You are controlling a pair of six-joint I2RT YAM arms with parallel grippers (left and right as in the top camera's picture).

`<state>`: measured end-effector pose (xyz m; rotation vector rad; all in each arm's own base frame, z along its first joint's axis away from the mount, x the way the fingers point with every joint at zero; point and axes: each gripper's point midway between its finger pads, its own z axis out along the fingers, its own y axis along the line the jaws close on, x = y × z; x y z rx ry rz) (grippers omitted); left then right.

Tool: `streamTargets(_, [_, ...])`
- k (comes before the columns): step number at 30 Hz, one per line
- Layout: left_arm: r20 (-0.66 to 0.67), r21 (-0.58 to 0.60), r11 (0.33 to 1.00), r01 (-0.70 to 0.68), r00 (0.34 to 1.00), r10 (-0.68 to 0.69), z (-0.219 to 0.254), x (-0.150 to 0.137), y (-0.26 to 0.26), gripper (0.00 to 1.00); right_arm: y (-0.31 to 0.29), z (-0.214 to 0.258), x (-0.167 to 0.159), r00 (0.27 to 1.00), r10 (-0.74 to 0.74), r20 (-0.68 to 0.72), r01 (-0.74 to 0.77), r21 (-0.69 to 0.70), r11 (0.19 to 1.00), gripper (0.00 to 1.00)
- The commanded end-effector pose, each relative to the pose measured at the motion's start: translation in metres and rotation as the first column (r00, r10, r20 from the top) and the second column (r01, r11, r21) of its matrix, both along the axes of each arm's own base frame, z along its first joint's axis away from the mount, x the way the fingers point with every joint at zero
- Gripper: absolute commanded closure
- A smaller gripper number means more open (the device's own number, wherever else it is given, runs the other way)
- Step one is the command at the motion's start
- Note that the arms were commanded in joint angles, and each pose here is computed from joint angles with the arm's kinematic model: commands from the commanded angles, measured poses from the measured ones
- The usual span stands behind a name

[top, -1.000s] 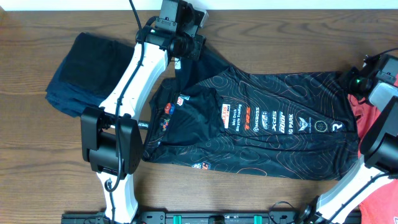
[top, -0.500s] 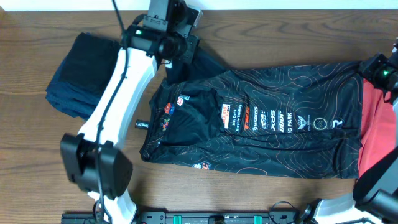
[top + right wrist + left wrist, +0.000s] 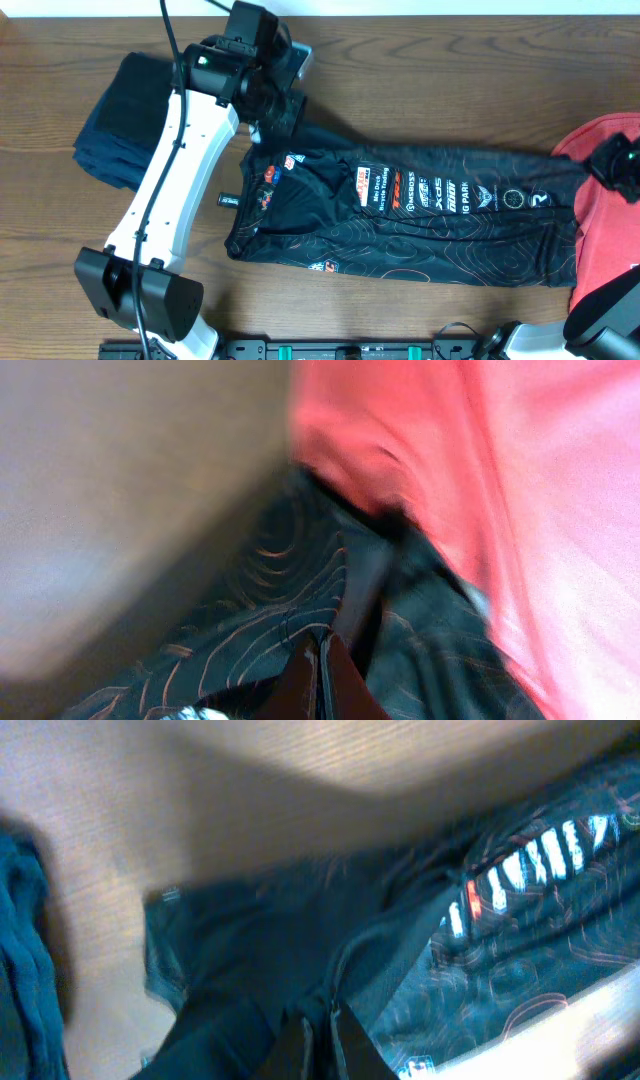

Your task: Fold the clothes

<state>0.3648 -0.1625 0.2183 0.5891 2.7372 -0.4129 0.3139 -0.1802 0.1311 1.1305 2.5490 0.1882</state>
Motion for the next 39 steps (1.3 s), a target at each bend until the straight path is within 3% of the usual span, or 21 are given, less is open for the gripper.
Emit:
streamTargets(1, [-0.027,0.017,1.0,0.009,1.0,-0.009,0.005,-0.013,0.004,0.94,-0.025,0.002,-0.027,0.988,-0.108,-0.112,0.092,-0.133,0.987,0.99])
streamTargets(17, [-0.287,0.099,0.995,0.025,0.958,0.004,-0.043,-0.067,0.022,0.94,-0.026,-0.029,-0.083,0.914,-0.232,-0.333,0.169,-0.207,0.964,0.97])
streamTargets(25, [-0.369,0.124,0.992,0.035,0.929,0.014,-0.067,-0.085,0.028,0.93,-0.021,-0.047,-0.095,0.891,-0.268,-0.365,0.205,-0.202,0.958,0.98])
streamTargets(32, [-0.45,0.067,0.997,0.03,0.893,0.003,-0.077,-0.103,0.02,0.93,-0.03,-0.045,-0.109,0.855,-0.332,-0.399,0.231,-0.282,0.931,0.99])
streamTargets(39, [-0.504,0.086,0.996,0.023,0.864,0.024,-0.081,-0.117,0.024,0.92,-0.035,-0.043,-0.112,0.844,-0.355,-0.403,0.236,-0.316,0.919,0.99])
